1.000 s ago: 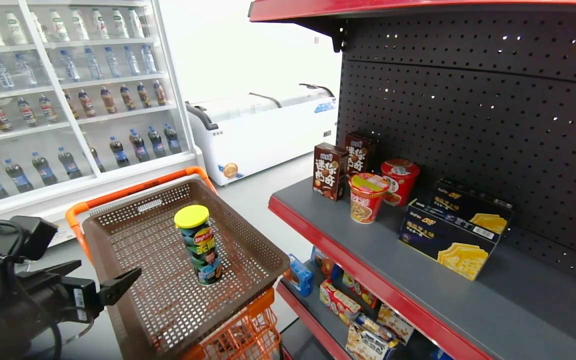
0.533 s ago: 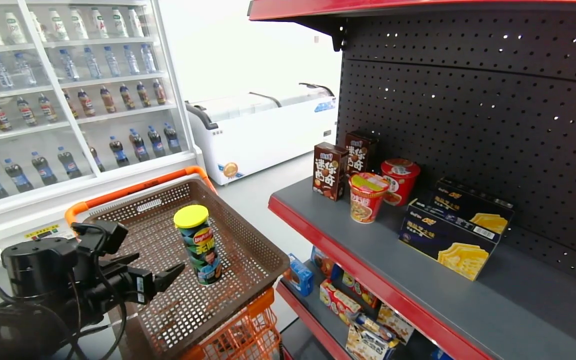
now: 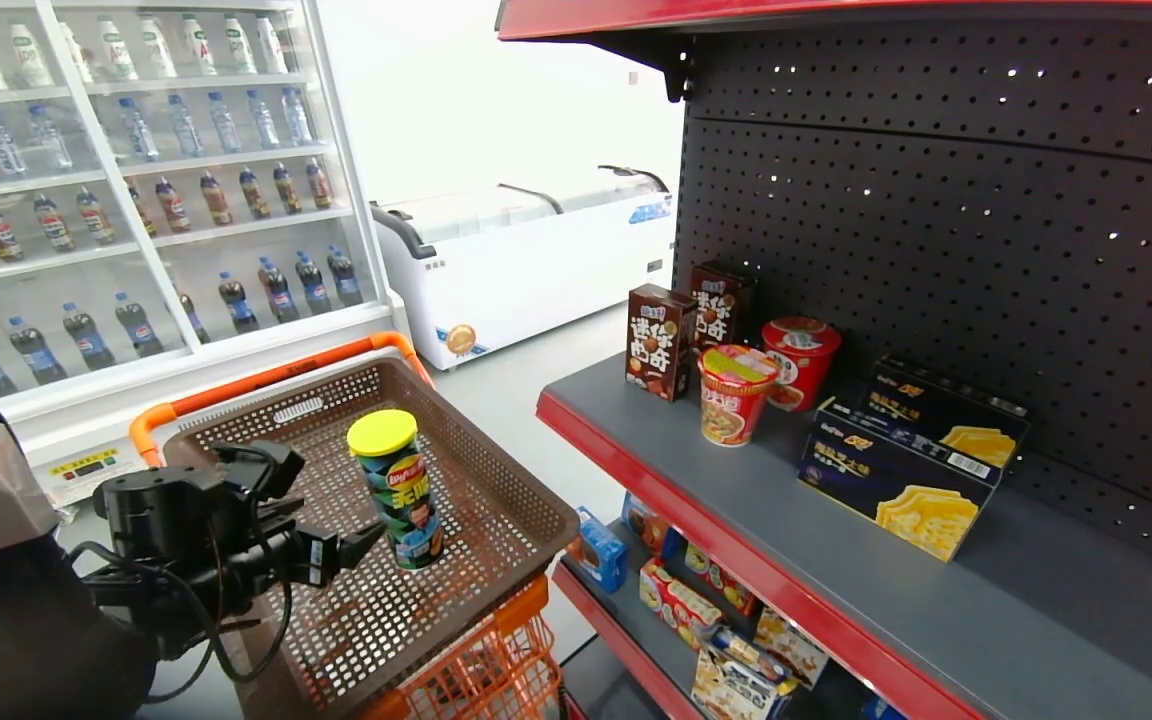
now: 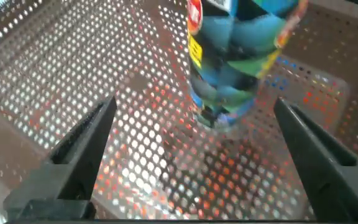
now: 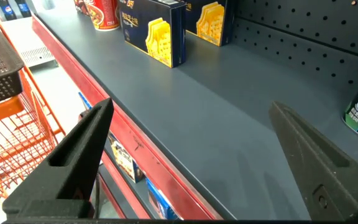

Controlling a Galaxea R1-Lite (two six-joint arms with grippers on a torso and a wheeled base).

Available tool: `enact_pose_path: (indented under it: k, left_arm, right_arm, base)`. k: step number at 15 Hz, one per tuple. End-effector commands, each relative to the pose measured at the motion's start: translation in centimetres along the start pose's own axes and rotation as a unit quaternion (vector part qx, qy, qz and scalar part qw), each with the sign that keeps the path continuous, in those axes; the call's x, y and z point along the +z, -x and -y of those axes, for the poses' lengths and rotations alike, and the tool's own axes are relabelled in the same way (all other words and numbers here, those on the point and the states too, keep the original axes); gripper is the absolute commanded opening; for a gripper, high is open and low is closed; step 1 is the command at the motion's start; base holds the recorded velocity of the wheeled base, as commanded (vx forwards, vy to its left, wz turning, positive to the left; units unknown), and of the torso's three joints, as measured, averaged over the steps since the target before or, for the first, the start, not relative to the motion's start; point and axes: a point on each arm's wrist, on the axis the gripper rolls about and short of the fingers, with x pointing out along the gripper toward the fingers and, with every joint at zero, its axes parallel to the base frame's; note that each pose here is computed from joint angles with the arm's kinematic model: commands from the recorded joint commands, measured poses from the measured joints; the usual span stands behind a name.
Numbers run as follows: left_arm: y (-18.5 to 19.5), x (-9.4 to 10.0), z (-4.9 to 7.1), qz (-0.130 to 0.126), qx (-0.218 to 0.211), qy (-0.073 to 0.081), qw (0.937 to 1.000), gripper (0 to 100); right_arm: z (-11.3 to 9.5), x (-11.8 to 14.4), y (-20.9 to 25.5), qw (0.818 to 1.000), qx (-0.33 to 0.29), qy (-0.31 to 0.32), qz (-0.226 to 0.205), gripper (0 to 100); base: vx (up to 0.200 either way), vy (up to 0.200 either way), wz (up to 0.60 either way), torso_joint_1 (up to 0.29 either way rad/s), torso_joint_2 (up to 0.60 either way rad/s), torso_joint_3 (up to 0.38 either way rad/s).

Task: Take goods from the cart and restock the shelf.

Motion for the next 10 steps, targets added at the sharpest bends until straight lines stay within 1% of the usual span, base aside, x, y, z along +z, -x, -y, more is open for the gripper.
enact_pose_path:
  k: [1, 2, 3, 5, 6, 8, 10]
  left_arm:
    - [-1.9, -0.5, -0.4, -0.001, -0.002, -0.006, 1.0000, 100]
    - [-3.0, -0.4, -0.3, 0.010, -0.014, -0.011, 0.9998, 100]
    - [-3.7, -0.2, -0.4, 0.019, -0.025, -0.012, 0.9994, 100]
    - [-5.3, 0.4, -0.3, 0.037, -0.032, -0.018, 0.9986, 100]
    - [-5.7, 0.6, -0.1, 0.041, -0.035, -0.021, 0.9983, 100]
    - [-6.9, 0.6, 0.6, 0.048, -0.046, -0.028, 0.9974, 100]
    - [-8.0, 0.6, 0.8, 0.052, -0.050, -0.029, 0.9970, 100]
  right_arm:
    - [0.0, 0.0, 0.0, 1.000, 0.000, 0.000, 0.000, 100]
    - [0.0, 0.0, 0.0, 1.000, 0.000, 0.000, 0.000, 100]
    - [0.0, 0.0, 0.0, 1.000, 0.000, 0.000, 0.000, 100]
    - [0.0, 0.0, 0.0, 1.000, 0.000, 0.000, 0.000, 100]
    - [0.0, 0.0, 0.0, 1.000, 0.000, 0.000, 0.000, 100]
    - [0.0, 0.0, 0.0, 1.000, 0.000, 0.000, 0.000, 100]
    - [0.0, 0.0, 0.0, 1.000, 0.000, 0.000, 0.000, 100]
  base:
    - [0.000, 0.000, 0.00, 0.000, 0.00, 0.000]
    - [0.000, 0.000, 0.00, 0.000, 0.00, 0.000]
    - [0.000, 0.000, 0.00, 0.000, 0.00, 0.000]
    - [0.000, 0.000, 0.00, 0.000, 0.00, 0.000]
    - [0.000, 0.000, 0.00, 0.000, 0.00, 0.000]
    - [0.000, 0.000, 0.00, 0.000, 0.00, 0.000]
    - [0.000, 0.000, 0.00, 0.000, 0.00, 0.000]
